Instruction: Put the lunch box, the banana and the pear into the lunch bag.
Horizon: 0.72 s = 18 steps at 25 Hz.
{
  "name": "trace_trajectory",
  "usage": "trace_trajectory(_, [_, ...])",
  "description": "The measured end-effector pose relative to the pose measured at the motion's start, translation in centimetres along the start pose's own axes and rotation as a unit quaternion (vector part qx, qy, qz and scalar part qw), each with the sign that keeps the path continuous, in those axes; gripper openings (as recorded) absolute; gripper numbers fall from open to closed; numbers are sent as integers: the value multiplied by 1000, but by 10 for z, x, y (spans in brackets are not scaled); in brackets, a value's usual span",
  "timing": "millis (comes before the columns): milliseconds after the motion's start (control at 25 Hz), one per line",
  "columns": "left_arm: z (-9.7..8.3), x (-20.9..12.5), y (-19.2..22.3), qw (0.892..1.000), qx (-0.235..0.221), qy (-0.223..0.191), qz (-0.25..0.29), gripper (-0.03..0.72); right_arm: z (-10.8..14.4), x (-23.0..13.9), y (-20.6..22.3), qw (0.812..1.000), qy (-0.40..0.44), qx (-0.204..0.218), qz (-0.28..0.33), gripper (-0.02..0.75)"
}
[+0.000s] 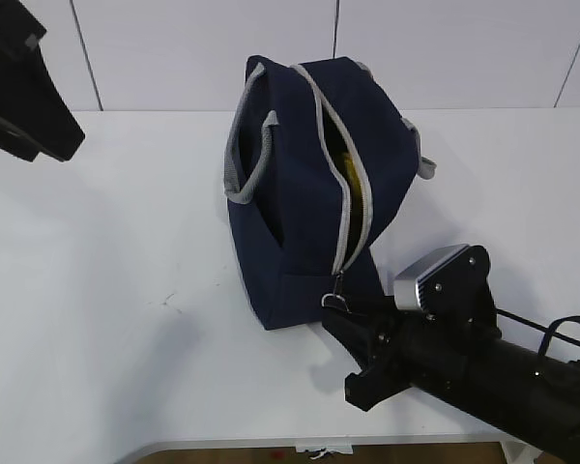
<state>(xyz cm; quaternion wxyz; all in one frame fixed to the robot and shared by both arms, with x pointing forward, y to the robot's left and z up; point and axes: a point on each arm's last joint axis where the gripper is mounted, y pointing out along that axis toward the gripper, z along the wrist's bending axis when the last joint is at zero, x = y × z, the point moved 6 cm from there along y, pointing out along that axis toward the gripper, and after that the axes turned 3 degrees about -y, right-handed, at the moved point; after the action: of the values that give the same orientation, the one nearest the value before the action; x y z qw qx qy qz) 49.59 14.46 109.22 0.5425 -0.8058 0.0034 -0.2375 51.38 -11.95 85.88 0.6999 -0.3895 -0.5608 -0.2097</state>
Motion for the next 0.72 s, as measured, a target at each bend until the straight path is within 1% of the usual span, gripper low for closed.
trace_trajectory(320, [-4, 0, 0, 1000, -15, -5, 0, 297, 1, -3, -3, 1000, 2, 0, 3, 209])
trace_trajectory(720, [-5, 0, 0, 1000, -18, -6, 0, 288, 1, -3, -4, 1000, 4, 0, 4, 204])
